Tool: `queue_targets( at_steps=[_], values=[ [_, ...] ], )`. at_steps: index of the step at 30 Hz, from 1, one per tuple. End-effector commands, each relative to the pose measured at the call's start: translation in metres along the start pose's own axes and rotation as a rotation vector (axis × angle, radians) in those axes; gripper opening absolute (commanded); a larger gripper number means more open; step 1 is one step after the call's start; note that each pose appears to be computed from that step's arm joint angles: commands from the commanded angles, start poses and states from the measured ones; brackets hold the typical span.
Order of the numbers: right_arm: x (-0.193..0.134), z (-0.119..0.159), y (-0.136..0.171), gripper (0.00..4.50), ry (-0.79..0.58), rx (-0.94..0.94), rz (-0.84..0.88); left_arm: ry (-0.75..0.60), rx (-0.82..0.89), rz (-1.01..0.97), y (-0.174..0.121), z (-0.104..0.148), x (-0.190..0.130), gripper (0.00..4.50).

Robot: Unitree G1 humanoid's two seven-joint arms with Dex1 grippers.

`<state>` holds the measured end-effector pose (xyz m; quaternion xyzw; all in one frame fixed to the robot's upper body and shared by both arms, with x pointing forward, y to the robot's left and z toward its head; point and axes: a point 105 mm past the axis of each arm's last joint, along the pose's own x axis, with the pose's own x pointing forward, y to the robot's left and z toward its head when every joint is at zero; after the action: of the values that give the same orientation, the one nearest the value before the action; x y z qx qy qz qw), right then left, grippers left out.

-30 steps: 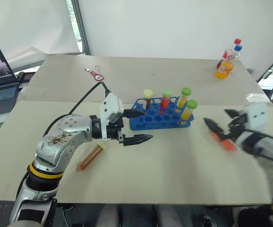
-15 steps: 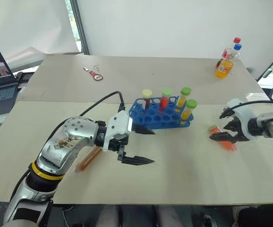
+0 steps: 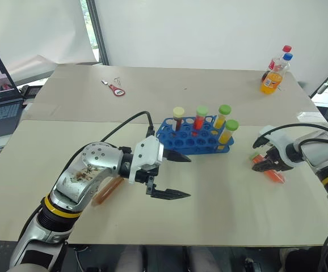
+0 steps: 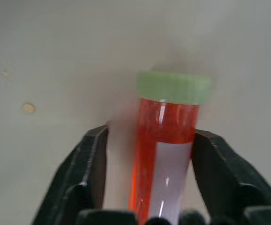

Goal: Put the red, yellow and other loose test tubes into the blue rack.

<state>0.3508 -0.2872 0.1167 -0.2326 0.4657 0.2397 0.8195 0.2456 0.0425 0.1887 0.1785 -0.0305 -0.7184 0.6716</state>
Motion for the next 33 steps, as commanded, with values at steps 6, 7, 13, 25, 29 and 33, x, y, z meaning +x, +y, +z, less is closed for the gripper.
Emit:
queue_targets(
  at_steps=[6,7,13,25,29,33],
  values=[
    [-0.022,0.006,-0.007,1.02,-0.055,-0.005,-0.019,-0.069,0.071,0.008,-0.001,0.007,-0.006,4.5],
    [-0.026,0.007,-0.006,1.02,-0.068,-0.011,-0.014,-0.06,0.074,0.01,-0.001,0.005,-0.008,4.5],
    [-0.073,0.054,0.052,1.02,-0.42,-0.151,0.159,-0.031,0.02,0.168,0.013,-0.007,-0.037,4.5],
    [-0.095,0.143,0.095,1.01,-1.277,-0.012,-0.102,0.013,-0.04,0.328,0.025,-0.016,-0.063,4.5],
    [-0.081,0.152,0.097,1.01,-1.333,0.004,-0.18,-0.007,-0.049,0.362,0.03,-0.012,-0.061,4.5],
    [-0.06,0.154,0.1,1.01,-1.338,0.015,-0.22,-0.014,-0.061,0.348,0.027,-0.009,-0.058,4.5]
  ],
)
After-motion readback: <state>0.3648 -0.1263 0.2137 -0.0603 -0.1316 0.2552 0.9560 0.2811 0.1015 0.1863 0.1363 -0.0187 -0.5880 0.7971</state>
